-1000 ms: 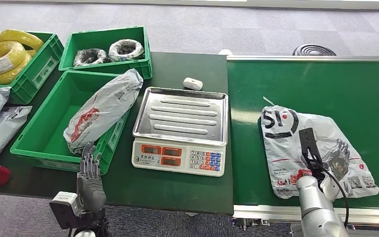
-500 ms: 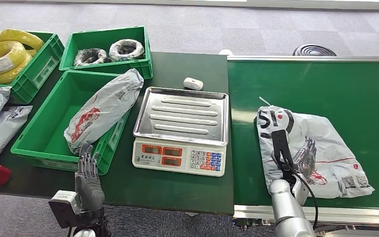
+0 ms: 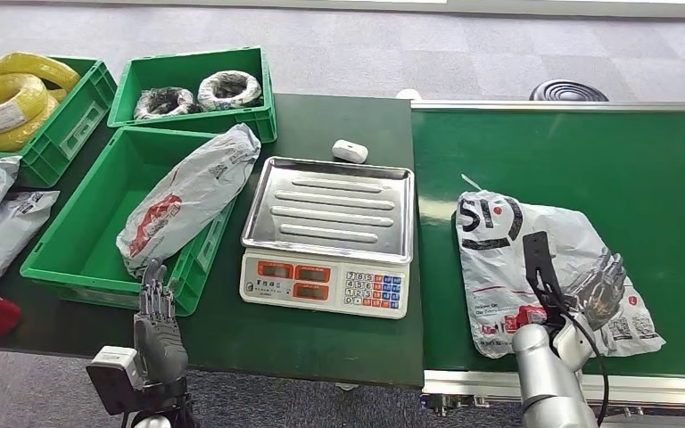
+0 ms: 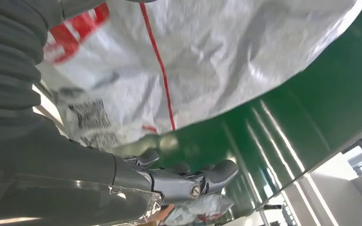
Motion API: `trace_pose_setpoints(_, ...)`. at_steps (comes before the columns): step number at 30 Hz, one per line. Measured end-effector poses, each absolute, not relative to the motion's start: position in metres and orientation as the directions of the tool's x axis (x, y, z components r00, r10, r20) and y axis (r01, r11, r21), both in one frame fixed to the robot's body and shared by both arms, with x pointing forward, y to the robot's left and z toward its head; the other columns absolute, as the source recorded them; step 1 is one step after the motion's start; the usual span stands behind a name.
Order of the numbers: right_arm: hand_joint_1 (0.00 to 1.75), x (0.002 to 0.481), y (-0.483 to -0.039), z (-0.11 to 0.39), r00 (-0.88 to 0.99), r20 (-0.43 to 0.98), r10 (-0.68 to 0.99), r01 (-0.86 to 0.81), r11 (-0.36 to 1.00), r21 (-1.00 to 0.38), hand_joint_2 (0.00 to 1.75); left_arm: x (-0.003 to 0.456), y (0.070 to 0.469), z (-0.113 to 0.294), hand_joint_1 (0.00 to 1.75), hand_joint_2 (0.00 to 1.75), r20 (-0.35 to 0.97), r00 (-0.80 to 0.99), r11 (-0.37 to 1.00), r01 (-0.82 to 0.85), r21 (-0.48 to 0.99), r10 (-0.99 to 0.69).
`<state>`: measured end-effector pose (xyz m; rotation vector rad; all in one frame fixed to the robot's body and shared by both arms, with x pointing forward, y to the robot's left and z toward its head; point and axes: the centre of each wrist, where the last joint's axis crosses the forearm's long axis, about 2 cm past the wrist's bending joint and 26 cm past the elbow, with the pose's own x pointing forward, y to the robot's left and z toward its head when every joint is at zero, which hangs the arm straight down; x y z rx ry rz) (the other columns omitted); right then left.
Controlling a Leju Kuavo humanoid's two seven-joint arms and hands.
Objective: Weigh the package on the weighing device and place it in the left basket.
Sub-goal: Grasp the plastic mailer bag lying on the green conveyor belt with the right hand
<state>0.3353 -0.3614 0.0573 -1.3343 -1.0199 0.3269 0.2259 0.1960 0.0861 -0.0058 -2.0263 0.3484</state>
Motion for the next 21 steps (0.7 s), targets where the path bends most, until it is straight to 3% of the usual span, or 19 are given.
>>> trace_pose_setpoints(10,0.00,0.340,-0.414,0.064,0.637,0.353,0.685,0.310,0.192,-0.931,1.75,0.227,0.195,0.087,0.00,0.00,0.867,-0.469,0.959,-0.124,-0.254,0.169)
trace_pose_setpoints(16,0.00,0.336,-0.414,0.060,0.612,0.394,0.686,0.326,0.234,-0.916,1.75,0.229,0.195,0.088,0.00,0.00,0.864,-0.474,0.960,-0.119,-0.254,0.170)
trace_pose_setpoints(21,0.00,0.335,-0.387,0.050,0.546,0.460,0.700,0.334,0.321,-0.886,1.75,0.232,0.195,0.091,0.00,0.00,0.861,-0.481,0.962,-0.115,-0.247,0.163)
